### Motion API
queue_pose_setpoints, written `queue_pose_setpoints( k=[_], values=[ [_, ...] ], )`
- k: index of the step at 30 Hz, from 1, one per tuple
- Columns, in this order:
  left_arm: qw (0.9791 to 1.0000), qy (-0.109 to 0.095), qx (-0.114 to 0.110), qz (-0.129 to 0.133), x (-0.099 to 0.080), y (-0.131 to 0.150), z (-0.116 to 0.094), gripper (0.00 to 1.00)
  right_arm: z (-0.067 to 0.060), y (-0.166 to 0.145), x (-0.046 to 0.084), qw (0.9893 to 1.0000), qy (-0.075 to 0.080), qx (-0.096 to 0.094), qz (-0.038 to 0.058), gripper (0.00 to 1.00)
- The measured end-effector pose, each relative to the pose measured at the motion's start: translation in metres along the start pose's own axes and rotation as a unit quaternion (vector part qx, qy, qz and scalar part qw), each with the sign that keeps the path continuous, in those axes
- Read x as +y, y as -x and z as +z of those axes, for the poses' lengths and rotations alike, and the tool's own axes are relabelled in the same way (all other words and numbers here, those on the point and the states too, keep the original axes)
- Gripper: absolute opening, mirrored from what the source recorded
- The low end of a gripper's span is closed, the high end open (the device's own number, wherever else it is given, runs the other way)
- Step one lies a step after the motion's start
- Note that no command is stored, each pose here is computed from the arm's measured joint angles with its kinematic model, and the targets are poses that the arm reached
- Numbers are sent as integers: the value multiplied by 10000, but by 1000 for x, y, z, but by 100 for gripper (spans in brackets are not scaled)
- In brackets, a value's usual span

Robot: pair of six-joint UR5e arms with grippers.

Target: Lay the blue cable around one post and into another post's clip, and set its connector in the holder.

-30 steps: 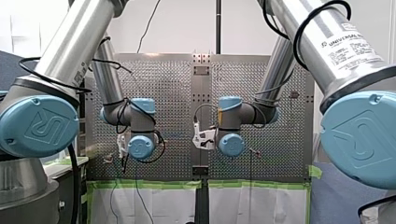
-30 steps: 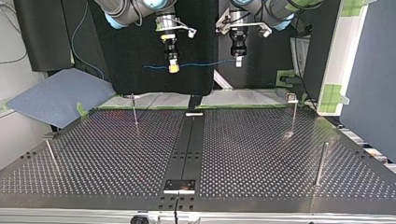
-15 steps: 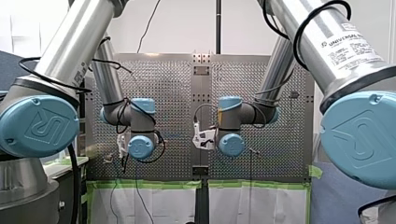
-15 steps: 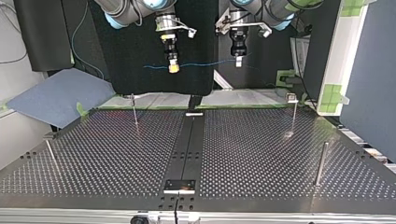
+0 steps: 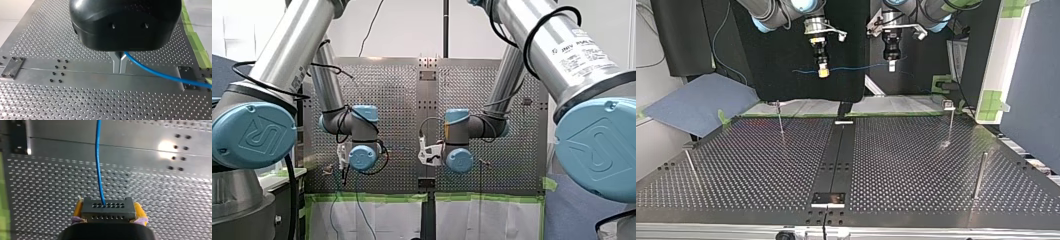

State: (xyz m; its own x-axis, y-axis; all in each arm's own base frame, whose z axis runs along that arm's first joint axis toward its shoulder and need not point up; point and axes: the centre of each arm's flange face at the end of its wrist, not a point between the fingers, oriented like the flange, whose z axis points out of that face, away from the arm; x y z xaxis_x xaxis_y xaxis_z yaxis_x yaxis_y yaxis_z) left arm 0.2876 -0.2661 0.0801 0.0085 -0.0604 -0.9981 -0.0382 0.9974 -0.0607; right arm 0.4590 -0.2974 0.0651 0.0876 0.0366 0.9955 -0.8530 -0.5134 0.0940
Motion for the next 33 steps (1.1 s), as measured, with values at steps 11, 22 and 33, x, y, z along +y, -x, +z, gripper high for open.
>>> queue_pose_setpoints(
  k=[11, 22, 33],
  values=[
    [10000, 0, 0, 0, 0, 0, 0, 0, -10, 48, -2, 9990, -41, -436, -113, 2],
    [9997, 2, 35, 229, -4, -4, -16, 0, -11, 53, -2, 9988, -44, -476, -124, 2],
    [9995, 63, 36, 310, -16, -4, -42, 0, -11, 53, -2, 9988, -44, -477, -124, 2]
  ],
)
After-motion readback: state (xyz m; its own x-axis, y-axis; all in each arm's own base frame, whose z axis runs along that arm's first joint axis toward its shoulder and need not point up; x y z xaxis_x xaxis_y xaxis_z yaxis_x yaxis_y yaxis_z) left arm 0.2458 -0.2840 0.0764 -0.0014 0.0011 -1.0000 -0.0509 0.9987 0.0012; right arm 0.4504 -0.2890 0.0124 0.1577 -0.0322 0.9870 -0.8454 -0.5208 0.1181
